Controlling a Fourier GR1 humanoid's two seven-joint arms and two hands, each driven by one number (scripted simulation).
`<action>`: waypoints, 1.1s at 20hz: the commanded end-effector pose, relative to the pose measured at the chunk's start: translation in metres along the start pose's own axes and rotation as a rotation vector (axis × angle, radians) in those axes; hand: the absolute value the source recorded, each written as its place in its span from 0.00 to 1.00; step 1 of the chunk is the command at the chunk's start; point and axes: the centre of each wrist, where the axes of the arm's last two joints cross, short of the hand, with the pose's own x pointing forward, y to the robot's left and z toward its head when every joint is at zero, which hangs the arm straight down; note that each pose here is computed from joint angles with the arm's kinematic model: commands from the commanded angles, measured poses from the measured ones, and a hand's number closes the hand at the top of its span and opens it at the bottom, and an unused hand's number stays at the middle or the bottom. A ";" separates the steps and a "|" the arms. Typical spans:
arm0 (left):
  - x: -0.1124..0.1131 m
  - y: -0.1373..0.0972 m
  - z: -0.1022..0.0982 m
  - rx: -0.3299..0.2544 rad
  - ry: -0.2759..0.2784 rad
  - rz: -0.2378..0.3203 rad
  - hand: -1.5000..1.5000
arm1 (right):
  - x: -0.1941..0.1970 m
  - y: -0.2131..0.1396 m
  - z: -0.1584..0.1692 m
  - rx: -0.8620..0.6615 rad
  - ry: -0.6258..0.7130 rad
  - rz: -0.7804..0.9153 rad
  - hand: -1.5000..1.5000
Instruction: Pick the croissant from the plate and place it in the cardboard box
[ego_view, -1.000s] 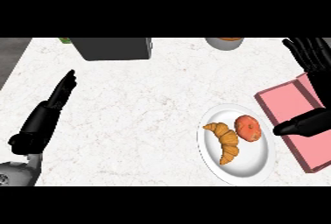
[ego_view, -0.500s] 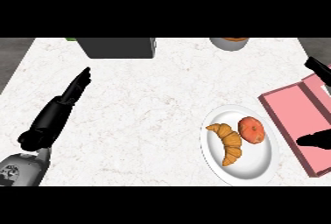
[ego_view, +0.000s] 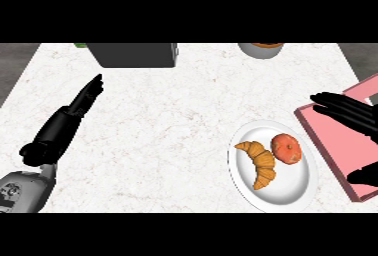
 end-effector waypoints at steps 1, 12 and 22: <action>-0.009 -0.002 -0.002 -0.012 0.001 0.000 0.50 | 0.039 -0.001 -0.023 0.156 0.032 0.128 0.00; -0.002 -0.010 -0.005 -0.002 0.004 0.003 0.50 | 0.119 0.054 -0.044 0.301 0.206 0.240 0.00; -0.009 -0.020 -0.002 -0.017 -0.013 -0.005 0.50 | 0.116 0.083 -0.055 0.362 0.290 0.258 0.00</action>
